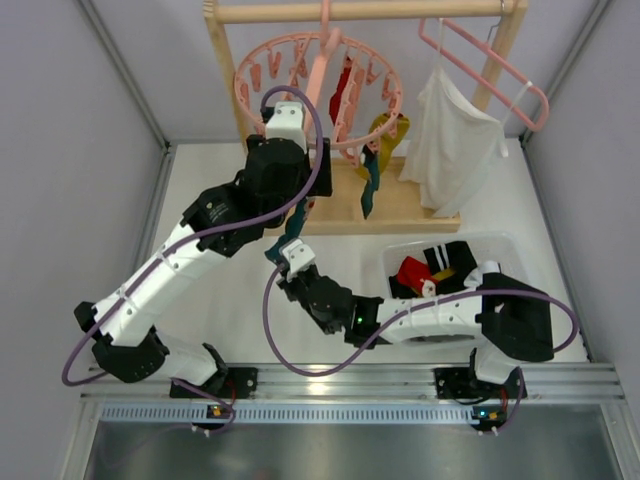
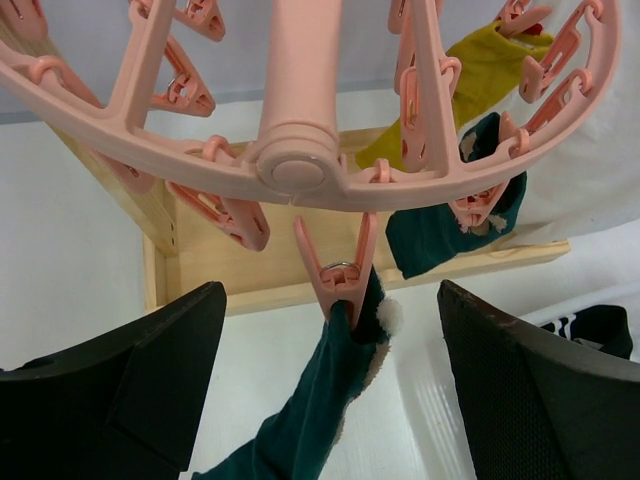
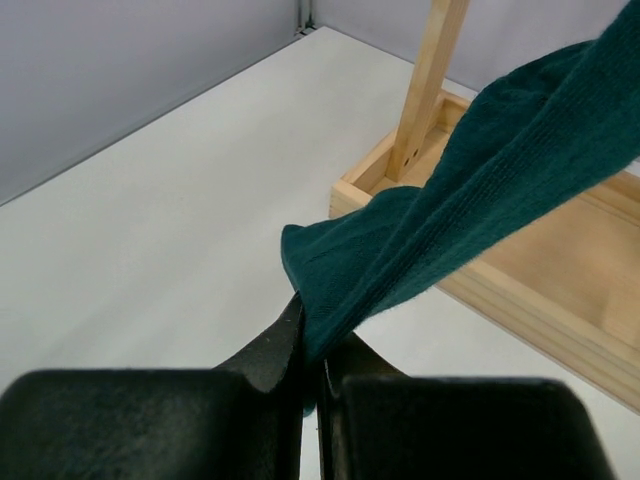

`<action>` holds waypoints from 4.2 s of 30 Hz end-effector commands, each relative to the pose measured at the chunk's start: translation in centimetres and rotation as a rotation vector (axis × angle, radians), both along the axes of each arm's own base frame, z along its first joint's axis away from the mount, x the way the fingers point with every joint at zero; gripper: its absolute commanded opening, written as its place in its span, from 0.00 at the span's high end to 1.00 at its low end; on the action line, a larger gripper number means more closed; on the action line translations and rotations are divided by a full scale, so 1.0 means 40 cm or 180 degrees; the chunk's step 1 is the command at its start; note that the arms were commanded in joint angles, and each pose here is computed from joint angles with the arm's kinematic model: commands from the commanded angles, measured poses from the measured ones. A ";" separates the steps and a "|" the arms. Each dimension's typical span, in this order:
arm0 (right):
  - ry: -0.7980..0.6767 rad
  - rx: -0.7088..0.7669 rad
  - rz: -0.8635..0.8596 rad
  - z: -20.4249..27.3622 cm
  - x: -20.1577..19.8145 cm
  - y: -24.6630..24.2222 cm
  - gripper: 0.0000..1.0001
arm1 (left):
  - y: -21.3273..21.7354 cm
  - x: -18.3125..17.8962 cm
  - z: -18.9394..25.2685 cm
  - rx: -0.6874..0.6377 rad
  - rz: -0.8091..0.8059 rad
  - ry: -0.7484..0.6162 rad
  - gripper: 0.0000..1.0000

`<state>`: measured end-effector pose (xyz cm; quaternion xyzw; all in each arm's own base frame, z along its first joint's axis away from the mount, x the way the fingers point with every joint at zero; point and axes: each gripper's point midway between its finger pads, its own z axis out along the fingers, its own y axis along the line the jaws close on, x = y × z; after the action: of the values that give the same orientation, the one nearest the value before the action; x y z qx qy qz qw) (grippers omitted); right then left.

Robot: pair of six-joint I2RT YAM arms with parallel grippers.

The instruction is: Remove the socks clipped to the hanger

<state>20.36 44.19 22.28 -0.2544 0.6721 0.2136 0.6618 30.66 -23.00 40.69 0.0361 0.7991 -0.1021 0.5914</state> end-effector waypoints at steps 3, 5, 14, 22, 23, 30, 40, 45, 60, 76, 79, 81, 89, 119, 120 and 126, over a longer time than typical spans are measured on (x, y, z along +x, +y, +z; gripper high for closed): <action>-0.0036 0.0313 0.0163 0.070 -0.046 0.019 1.00 | -0.020 0.025 0.028 -0.0134 0.0046 -0.0135 0.12; -0.0039 0.0309 0.0167 0.072 -0.049 0.018 1.00 | -0.024 0.029 0.025 -0.0115 0.0046 -0.0141 0.17; -0.0052 0.0281 0.0187 0.071 -0.057 0.018 1.00 | -0.024 0.055 0.020 -0.0047 0.0145 -0.0198 0.27; -0.0066 0.0286 0.0221 0.075 -0.068 0.022 1.00 | -0.011 0.067 0.019 -0.0047 0.0220 -0.0243 0.32; -0.0069 0.0282 0.0221 0.075 -0.068 0.024 1.00 | -0.012 0.072 0.022 -0.0058 0.0223 -0.0259 0.33; -0.0077 0.0290 0.0270 0.078 -0.082 0.032 1.00 | -0.015 0.093 0.006 -0.0031 0.0295 -0.0296 0.45; -0.0071 0.0317 0.0270 0.077 -0.094 0.013 1.00 | -0.016 0.115 -0.005 -0.0022 0.0327 -0.0298 0.82; -0.0033 0.0317 0.0294 0.065 -0.121 -0.012 1.00 | -0.013 0.105 -0.007 -0.0065 0.0288 -0.0282 0.79; 0.0660 0.0013 -0.0594 0.072 -0.066 -0.394 1.00 | 0.098 -0.048 -0.057 -0.0512 0.0120 -0.0181 0.02; 0.1361 -0.0121 -0.1455 -0.119 0.043 -0.706 1.00 | 0.258 -0.215 -0.227 -0.0495 0.0018 -0.0020 0.02; 0.1515 -0.0146 -0.1587 -0.173 0.051 -0.728 0.97 | 0.274 -0.237 -0.235 -0.0380 -0.0033 0.0077 0.02; 0.1553 -0.0179 -0.1653 -0.190 0.053 -0.740 0.76 | 0.288 -0.253 -0.240 -0.0306 -0.0063 0.0119 0.02; 0.1511 -0.0069 -0.1582 -0.103 0.033 -0.759 0.14 | 0.365 -0.270 -0.297 0.0013 0.0120 0.0026 0.02; 0.0312 0.0131 -0.0819 0.081 0.510 -0.640 0.24 | 0.396 -0.285 -0.363 -0.0116 0.0293 0.0060 0.02; 0.0301 0.0104 -0.0832 0.070 0.522 -0.641 0.26 | 0.395 -0.284 -0.362 -0.0119 0.0293 0.0057 0.02; 0.0082 0.0360 -0.0611 0.031 0.589 -0.612 0.41 | 0.392 -0.284 -0.366 -0.0105 0.0275 0.0075 0.02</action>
<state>42.09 18.45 19.27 -0.1369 0.7664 0.1491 0.6097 19.15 -7.05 26.22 -0.0065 0.8043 -0.0860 0.5879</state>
